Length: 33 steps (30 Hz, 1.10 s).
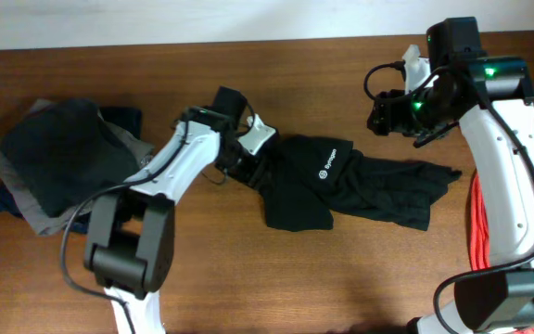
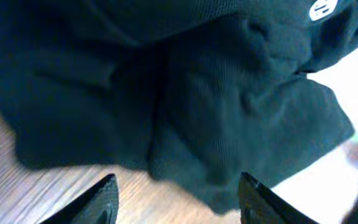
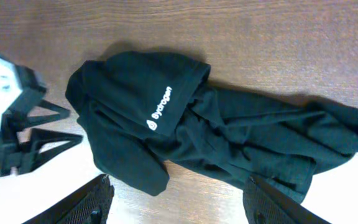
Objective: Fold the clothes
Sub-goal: 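Grasp the left end of the black shirt with the left gripper, then grasp the right end of the black shirt with the right gripper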
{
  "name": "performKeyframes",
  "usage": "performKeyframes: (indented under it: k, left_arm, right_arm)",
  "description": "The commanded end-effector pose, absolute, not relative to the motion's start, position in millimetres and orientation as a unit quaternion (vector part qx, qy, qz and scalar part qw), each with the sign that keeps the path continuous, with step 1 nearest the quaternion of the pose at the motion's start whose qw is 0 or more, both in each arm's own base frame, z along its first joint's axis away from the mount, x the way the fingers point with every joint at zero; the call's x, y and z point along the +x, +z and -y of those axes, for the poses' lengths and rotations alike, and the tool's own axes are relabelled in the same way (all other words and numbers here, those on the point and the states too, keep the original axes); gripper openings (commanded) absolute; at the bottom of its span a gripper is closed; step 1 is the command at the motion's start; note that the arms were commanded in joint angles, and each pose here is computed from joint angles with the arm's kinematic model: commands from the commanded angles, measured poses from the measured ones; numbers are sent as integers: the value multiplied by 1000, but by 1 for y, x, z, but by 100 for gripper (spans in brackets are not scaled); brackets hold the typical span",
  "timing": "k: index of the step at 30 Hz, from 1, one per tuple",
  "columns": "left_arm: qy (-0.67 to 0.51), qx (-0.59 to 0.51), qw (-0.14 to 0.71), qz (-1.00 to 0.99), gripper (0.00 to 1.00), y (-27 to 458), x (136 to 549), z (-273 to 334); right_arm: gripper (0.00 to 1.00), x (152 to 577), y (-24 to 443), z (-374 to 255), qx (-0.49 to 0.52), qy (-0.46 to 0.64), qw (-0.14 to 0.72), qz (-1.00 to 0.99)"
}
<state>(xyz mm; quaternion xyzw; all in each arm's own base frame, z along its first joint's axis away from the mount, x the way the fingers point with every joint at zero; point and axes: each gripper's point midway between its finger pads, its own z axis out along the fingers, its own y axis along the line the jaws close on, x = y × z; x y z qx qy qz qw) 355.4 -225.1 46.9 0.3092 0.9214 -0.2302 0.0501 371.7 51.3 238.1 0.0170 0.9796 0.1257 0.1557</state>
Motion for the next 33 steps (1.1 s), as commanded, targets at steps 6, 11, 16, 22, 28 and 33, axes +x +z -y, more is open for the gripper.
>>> performKeyframes:
  k: [6,11,16,22,28,33]
  left_arm:
    - [-233,332,90,-910,49,43,369,242]
    - [-231,325,73,-914,0,53,364,236]
    - [-190,294,60,-935,0,93,370,199]
    - [-122,240,124,-955,1,174,395,133]
    - [-86,158,206,-962,0,246,404,66]
    - [-64,107,252,-960,1,278,399,24]
  right_arm:
    - [72,369,240,-45,26,120,156,-980]
    - [72,368,239,-43,26,113,154,-981]
    - [72,366,237,-34,30,89,151,-984]
    - [75,366,236,-30,33,76,151,-985]
    - [77,368,226,-27,35,67,138,-988]
    - [77,370,204,-28,36,67,105,-991]
